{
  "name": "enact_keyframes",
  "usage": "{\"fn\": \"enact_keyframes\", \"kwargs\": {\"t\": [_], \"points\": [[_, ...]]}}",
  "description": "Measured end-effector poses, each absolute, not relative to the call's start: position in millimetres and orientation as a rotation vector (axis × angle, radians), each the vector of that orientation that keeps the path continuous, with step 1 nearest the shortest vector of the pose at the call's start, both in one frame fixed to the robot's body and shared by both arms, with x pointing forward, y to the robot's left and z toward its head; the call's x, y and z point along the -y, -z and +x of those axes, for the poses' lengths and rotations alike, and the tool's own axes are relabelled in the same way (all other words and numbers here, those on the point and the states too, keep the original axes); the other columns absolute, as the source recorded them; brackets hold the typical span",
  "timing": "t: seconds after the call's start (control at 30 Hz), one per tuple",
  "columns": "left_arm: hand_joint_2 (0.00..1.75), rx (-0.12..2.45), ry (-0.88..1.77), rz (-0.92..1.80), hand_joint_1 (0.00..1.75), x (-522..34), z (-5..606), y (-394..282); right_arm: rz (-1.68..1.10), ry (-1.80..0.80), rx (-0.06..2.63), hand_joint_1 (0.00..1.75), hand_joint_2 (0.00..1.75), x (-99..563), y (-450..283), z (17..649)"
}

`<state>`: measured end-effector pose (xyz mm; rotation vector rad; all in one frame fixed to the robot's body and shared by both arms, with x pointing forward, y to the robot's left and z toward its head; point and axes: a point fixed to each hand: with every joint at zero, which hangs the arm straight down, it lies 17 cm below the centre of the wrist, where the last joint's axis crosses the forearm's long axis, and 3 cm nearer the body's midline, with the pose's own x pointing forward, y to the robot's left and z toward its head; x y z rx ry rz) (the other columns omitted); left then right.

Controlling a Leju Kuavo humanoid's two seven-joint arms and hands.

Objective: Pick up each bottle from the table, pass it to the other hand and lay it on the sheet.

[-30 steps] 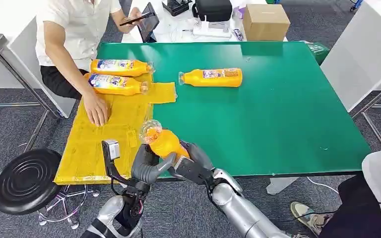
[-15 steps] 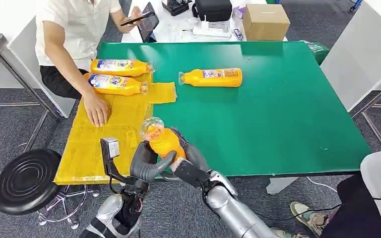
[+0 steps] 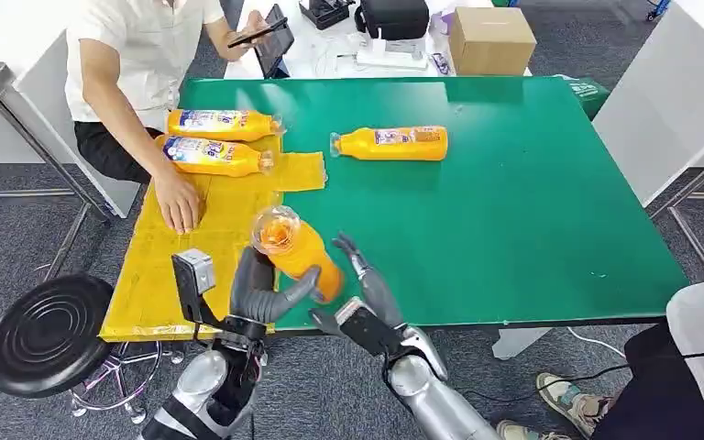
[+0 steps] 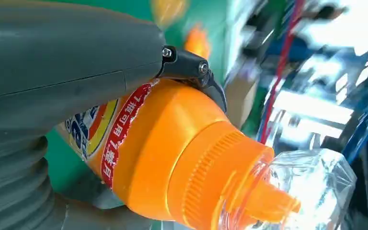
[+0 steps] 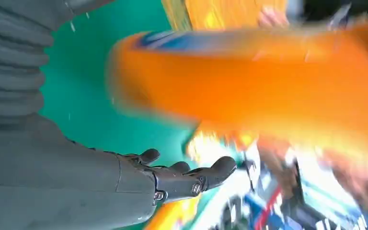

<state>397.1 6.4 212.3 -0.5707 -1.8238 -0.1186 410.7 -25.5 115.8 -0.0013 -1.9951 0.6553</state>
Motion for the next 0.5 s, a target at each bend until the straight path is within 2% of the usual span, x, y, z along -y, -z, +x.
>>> {"fn": "enact_keyframes", "kwargs": {"t": [0.13,0.4,0.5], "points": [[1.75,1.937,0.193,-0.39,1.75,-20.1,410.2,-224.6,-0.121,-0.525,2.086,0.0,0.0,54.2,-142.2,414.7],[1.75,1.949,0.271,-0.291,1.75,-27.4,422.9,-220.9,-0.332,-0.309,2.244,0.0,0.0,108.3,-198.2,409.6],[1.75,1.985,0.383,-0.134,1.75,-29.5,431.1,-221.7,-0.356,-0.267,2.262,0.0,0.0,121.2,-208.5,408.1]]}}
